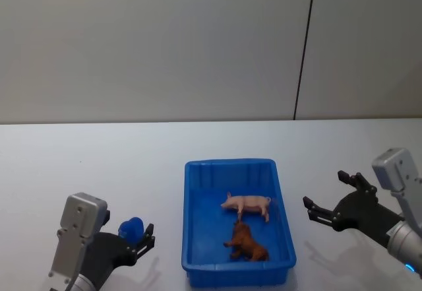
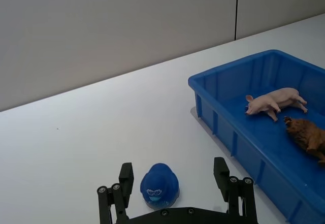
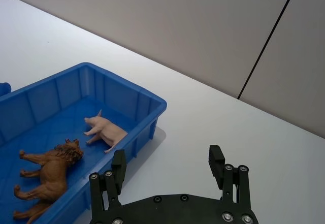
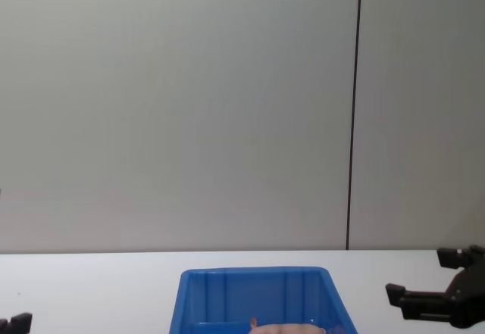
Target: Pick up the two dolls from the table and place them into the box.
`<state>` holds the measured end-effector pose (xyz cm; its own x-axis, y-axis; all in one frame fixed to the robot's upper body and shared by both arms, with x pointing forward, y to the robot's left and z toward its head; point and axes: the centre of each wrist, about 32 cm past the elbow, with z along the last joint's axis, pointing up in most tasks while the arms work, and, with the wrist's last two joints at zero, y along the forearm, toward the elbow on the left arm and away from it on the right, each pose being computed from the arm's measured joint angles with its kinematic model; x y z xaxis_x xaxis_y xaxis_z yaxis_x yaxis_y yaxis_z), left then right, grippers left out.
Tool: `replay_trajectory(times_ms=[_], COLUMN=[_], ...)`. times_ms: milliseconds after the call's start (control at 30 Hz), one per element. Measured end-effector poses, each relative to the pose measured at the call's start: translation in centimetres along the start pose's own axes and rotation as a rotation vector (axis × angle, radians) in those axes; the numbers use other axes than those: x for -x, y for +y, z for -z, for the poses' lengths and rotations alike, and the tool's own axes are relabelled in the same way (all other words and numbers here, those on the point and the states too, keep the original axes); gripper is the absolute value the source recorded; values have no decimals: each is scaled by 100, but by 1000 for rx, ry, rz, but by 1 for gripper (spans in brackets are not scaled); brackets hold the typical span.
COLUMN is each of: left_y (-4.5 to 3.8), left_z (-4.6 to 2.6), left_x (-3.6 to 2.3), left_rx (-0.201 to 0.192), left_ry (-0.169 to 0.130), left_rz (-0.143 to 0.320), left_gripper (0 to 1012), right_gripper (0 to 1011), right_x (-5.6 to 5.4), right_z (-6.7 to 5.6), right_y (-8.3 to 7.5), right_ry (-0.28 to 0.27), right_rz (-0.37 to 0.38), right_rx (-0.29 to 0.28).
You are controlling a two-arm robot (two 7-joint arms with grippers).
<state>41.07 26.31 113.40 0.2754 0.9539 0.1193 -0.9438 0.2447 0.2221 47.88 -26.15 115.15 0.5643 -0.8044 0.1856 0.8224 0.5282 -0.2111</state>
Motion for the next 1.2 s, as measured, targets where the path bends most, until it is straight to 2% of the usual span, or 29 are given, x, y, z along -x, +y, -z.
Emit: replay_trajectory(times_ms=[67, 300, 800, 933, 1200], left_y=[-26, -112, -342, -381, -451], left_z=[52, 160, 328, 353, 400], left_x=[-45, -155, -348, -376, -435], left_rx=[-7, -21, -35, -36, -44], left_ry=[7, 17, 19, 16, 6], left_rz=[9, 30, 78, 86, 103], left_gripper=[1001, 1001, 993, 925, 694], right_gripper=[1001, 1001, 1001, 1001, 1001], right_x=[0, 0, 0, 0, 0], right_z=[0, 0, 0, 0, 0], right_y=[0, 0, 0, 0, 0], right_ry=[0, 0, 0, 0, 0], right_rz=[0, 0, 0, 0, 0], right_rx=[0, 0, 0, 0, 0])
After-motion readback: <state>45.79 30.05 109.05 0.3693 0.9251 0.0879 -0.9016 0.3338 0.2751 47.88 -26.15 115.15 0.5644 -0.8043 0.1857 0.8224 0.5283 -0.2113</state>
